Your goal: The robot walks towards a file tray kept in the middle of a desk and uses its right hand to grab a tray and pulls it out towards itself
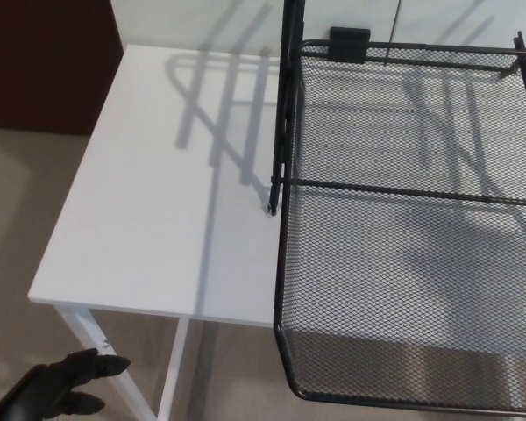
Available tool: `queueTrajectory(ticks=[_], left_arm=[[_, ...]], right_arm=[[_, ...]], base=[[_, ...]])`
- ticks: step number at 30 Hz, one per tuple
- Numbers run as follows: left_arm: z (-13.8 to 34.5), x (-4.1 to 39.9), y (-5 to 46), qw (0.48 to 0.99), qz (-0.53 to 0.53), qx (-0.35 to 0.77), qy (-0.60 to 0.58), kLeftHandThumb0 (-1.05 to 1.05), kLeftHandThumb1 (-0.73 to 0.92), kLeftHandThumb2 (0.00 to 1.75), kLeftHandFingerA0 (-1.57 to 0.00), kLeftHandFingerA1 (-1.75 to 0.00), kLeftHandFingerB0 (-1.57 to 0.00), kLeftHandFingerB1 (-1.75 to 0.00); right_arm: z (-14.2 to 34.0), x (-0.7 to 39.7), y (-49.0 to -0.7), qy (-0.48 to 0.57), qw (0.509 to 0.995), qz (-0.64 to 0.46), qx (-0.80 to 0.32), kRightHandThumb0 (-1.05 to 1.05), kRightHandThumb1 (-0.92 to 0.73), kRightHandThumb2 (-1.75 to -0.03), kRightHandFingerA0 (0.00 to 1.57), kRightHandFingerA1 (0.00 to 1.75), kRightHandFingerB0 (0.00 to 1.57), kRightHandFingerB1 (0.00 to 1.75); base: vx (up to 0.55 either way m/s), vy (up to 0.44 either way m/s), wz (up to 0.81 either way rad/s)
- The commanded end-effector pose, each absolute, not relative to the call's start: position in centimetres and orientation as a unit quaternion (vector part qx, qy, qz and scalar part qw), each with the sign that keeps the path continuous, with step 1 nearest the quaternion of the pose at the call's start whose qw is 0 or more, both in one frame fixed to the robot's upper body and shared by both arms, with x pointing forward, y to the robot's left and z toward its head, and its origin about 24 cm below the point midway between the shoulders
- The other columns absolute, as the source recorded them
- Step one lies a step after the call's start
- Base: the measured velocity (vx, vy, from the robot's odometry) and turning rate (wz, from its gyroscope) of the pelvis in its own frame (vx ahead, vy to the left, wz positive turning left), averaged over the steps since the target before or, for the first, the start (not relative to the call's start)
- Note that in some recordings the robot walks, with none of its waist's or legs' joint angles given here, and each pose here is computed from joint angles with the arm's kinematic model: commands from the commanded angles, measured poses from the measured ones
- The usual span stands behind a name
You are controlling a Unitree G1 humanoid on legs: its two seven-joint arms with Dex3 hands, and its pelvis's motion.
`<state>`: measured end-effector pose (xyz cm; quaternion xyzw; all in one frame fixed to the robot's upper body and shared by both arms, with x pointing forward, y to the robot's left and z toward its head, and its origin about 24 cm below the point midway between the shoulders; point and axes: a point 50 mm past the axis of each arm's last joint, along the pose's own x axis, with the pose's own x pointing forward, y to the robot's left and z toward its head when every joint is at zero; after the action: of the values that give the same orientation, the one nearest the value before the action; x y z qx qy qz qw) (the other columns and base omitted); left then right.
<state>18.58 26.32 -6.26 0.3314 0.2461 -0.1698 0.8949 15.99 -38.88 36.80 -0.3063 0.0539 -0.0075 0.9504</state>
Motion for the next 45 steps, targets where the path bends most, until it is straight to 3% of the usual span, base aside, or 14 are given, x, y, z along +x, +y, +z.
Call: queueTrajectory(ticks=[1,2,9,10,13,14,17,18,22,25,27,37,41,45], left_arm=[[-7.1,17.1,27.5,0.878,-0.181,0.319,0.309,-0.30,0.50,0.55,-0.53,-0.41,-0.38,-0.34],[-7.2,16.9,27.6,0.877,-0.181,0.319,0.312,-0.38,0.42,0.66,-0.49,-0.49,-0.34,-0.42],[-7.9,14.7,27.9,0.867,-0.186,0.324,0.329,-0.34,0.51,0.57,-0.56,-0.43,-0.39,-0.35],[-8.2,14.3,28.0,0.870,-0.183,0.315,0.332,-0.32,0.48,0.55,-0.57,-0.44,-0.40,-0.35],[-8.4,14.0,28.0,0.867,-0.184,0.316,0.337,-0.32,0.49,0.55,-0.57,-0.43,-0.41,-0.35],[-8.4,14.0,28.0,0.867,-0.183,0.318,0.337,-0.41,0.40,0.69,-0.52,-0.51,-0.35,-0.44],[-8.5,13.6,28.0,0.865,-0.185,0.320,0.338,-0.34,0.50,0.56,-0.58,-0.43,-0.40,-0.35],[-8.6,13.2,28.0,0.865,-0.186,0.319,0.341,-0.41,0.40,0.69,-0.51,-0.51,-0.35,-0.44],[-8.7,13.0,28.2,0.862,-0.182,0.318,0.351,-0.38,0.42,0.66,-0.51,-0.49,-0.35,-0.42],[-8.7,12.7,28.2,0.860,-0.182,0.317,0.355,-0.29,0.50,0.55,-0.57,-0.42,-0.40,-0.35],[-8.8,12.4,28.2,0.859,-0.185,0.315,0.359,-0.38,0.41,0.67,-0.51,-0.50,-0.35,-0.43],[-9.2,11.8,28.0,0.859,-0.191,0.308,0.362,-0.40,0.42,0.67,-0.51,-0.50,-0.35,-0.42],[-9.5,11.5,27.6,0.859,-0.195,0.306,0.362,-0.32,0.51,0.57,-0.57,-0.44,-0.41,-0.36],[-9.8,10.3,27.3,0.851,-0.203,0.312,0.372,-0.32,0.51,0.56,-0.57,-0.42,-0.40,-0.35]], right_arm=[[24.2,6.8,-37.5,0.019,0.925,0.378,0.034,-0.22,-0.47,-0.54,1.41,0.71,1.09,0.61],[23.0,7.2,-37.8,0.059,0.929,0.366,0.022,-0.12,-0.38,-0.50,1.27,0.75,1.07,0.65],[14.0,6.2,-36.8,0.194,0.904,0.380,0.029,-0.13,-0.46,-0.54,1.24,0.66,1.05,0.62],[12.0,5.8,-36.9,0.240,0.896,0.372,0.025,-0.39,-0.44,-0.73,1.15,0.76,1.01,0.72],[10.4,5.6,-36.7,0.266,0.890,0.365,0.055,-0.21,-0.51,-0.59,1.20,0.73,1.03,0.68],[8.3,5.7,-36.2,0.271,0.883,0.362,0.121,-0.22,-0.57,-0.58,1.20,0.70,1.02,0.65],[5.5,5.8,-35.2,0.292,0.879,0.338,0.166,-0.19,-0.56,-0.56,1.22,0.73,1.05,0.68],[4.7,5.9,-34.6,0.306,0.878,0.325,0.169,-0.25,-0.57,-0.61,1.20,0.75,1.04,0.72],[1.2,7.8,-31.8,0.347,0.881,0.289,0.137,-0.19,-0.53,-0.55,1.22,0.87,1.04,0.68],[-0.3,8.5,-30.4,0.363,0.864,0.315,0.150,-0.17,-0.55,-0.56,1.23,0.78,1.04,0.67],[-1.1,8.9,-29.5,0.369,0.859,0.334,0.120,-0.20,-0.56,-0.56,1.20,0.71,1.04,0.66],[-4.3,12.6,-24.4,0.404,0.847,0.330,-0.098,-0.31,-0.55,-0.56,1.20,0.67,1.05,0.65],[-5.8,13.3,-22.8,0.430,0.855,0.250,-0.146,-0.27,-0.60,-0.57,1.02,0.60,0.83,0.56],[-7.7,11.5,-22.1,0.450,0.862,0.213,-0.095,-0.28,-0.60,-0.58,0.53,0.49,0.45,0.45]], base=[[0.00,0.000,0.00],[0.00,0.000,0.00],[0.00,0.000,0.00],[0.00,0.000,0.00],[0.00,0.000,0.00],[0.00,0.000,0.00],[0.00,0.000,0.00],[0.00,0.000,0.00],[0.00,0.000,0.00],[0.00,0.000,0.00],[0.00,0.000,0.00],[0.00,0.000,0.00],[0.00,0.000,0.00],[0.00,0.000,0.00]])
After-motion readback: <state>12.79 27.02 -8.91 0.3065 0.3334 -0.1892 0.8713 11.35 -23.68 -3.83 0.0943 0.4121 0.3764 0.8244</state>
